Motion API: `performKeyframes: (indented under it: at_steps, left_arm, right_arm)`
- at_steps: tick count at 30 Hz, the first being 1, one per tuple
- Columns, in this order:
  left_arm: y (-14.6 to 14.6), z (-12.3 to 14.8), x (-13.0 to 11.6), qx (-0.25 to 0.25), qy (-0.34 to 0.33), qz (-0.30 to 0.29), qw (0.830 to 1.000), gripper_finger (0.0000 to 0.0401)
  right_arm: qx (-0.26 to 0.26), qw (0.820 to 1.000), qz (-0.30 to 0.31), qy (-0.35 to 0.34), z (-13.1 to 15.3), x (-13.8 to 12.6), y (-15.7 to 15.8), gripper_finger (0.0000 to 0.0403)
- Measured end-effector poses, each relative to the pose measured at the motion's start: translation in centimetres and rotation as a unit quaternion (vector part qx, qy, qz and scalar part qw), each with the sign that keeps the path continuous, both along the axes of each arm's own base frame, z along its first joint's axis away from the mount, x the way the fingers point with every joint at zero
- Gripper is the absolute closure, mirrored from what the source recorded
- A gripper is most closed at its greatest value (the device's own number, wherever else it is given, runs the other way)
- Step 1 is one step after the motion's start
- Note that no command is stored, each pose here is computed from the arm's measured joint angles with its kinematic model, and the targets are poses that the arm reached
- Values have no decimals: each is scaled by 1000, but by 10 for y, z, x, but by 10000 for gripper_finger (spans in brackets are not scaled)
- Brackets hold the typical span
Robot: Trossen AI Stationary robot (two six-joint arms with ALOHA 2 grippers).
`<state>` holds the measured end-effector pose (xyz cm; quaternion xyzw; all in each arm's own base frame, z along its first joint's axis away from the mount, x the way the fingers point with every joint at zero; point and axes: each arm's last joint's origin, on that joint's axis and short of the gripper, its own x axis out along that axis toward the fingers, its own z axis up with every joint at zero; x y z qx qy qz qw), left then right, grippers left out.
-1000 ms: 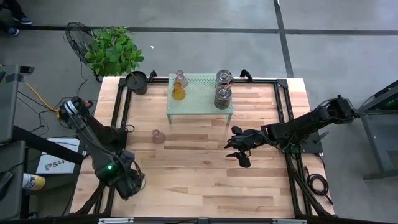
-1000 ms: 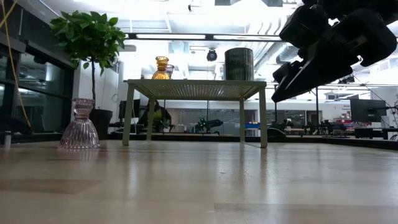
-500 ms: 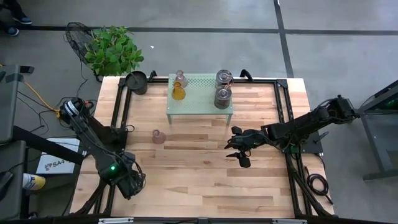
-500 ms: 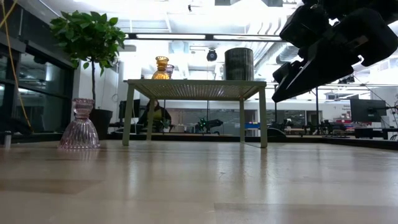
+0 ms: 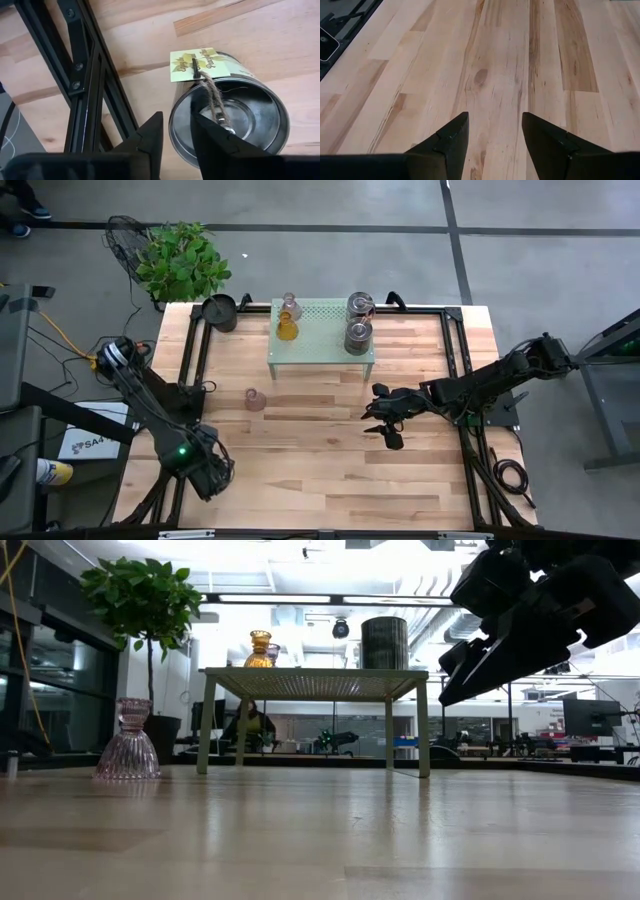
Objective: Pick & Place candle stick holders
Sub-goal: Put the scented candle on the shelf
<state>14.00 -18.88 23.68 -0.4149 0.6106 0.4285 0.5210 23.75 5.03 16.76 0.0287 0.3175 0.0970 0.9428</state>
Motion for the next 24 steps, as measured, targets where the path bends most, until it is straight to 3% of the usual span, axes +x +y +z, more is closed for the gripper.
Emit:
performKeyframes:
  at_steps: [14,21,24]
  left_arm:
    - [-7,-9,5,4,3,-25,1000,318]
    - [-8,-9,5,-3,5,-37,999,392]
    - [-7,-13,5,-9,4,-48,999,394]
  right_arm:
    - [1,1000,0,0,0,0,0,224]
    - [4,1000,-1,1,0,0,0,224]
    - [4,1000,-1,1,0,0,0,224]
